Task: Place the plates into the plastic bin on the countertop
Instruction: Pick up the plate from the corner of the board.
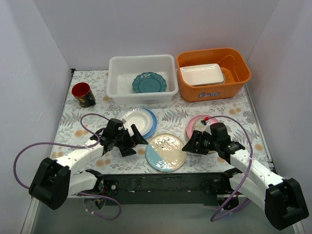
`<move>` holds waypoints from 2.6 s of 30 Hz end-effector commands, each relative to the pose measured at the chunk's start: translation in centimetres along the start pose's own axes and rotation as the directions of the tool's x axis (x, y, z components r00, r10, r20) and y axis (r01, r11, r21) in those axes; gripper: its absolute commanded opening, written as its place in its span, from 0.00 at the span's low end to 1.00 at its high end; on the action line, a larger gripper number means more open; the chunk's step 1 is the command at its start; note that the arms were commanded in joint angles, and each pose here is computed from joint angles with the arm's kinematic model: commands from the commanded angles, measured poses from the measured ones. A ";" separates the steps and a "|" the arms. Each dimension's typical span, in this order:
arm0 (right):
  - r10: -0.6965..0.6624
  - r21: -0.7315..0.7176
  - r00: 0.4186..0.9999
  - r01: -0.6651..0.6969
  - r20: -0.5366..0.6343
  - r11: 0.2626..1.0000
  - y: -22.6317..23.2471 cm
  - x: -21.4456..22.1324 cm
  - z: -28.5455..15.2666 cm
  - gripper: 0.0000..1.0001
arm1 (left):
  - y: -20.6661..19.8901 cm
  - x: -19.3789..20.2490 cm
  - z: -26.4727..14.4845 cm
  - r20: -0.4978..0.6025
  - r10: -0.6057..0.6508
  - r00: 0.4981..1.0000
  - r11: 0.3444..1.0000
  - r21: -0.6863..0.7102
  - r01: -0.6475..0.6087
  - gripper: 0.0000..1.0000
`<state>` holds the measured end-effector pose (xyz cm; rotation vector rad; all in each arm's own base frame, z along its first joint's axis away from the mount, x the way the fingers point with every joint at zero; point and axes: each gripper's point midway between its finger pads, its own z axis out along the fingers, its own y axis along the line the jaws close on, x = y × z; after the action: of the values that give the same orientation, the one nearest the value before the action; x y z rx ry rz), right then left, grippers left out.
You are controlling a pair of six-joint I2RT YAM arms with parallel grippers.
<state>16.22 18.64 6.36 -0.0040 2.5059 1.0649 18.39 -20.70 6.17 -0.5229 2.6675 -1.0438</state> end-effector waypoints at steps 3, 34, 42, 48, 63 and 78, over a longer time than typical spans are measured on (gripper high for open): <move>0.023 0.009 0.999 -0.023 0.038 1.000 -1.2 0.6 0.6 0.62 | -1.4 0.3 1.2 0.014 0.019 1.000 0.999 0.032 -0.019 0.96; 0.063 0.055 0.997 -0.060 -0.051 0.997 -3.2 5.1 3.5 0.03 | 0.4 5.5 6.5 -0.039 0.005 0.999 0.985 0.174 0.002 0.94; 0.056 0.053 0.997 -0.054 -0.050 0.997 -3.0 5.0 3.3 0.02 | -2.3 6.0 6.8 -0.007 0.056 0.998 0.989 0.137 -0.054 0.88; 0.054 0.068 0.998 -0.052 -0.041 0.996 -3.3 5.1 3.0 0.01 | -0.8 5.1 5.2 0.055 0.050 0.997 0.998 0.040 -0.053 0.82; 0.049 0.047 0.998 -0.047 -0.042 0.998 -2.9 5.0 3.0 0.01 | -0.8 4.9 3.5 0.086 0.055 0.995 0.997 0.049 -0.060 0.16; 0.044 0.022 0.998 -0.043 -0.038 0.999 -2.5 5.0 2.9 0.02 | -0.6 4.9 3.5 0.081 0.051 0.995 0.998 0.033 -0.054 0.00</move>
<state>15.66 19.36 2.09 0.1335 2.4911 1.0178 16.48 -26.73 6.88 -0.4389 2.4686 -1.1823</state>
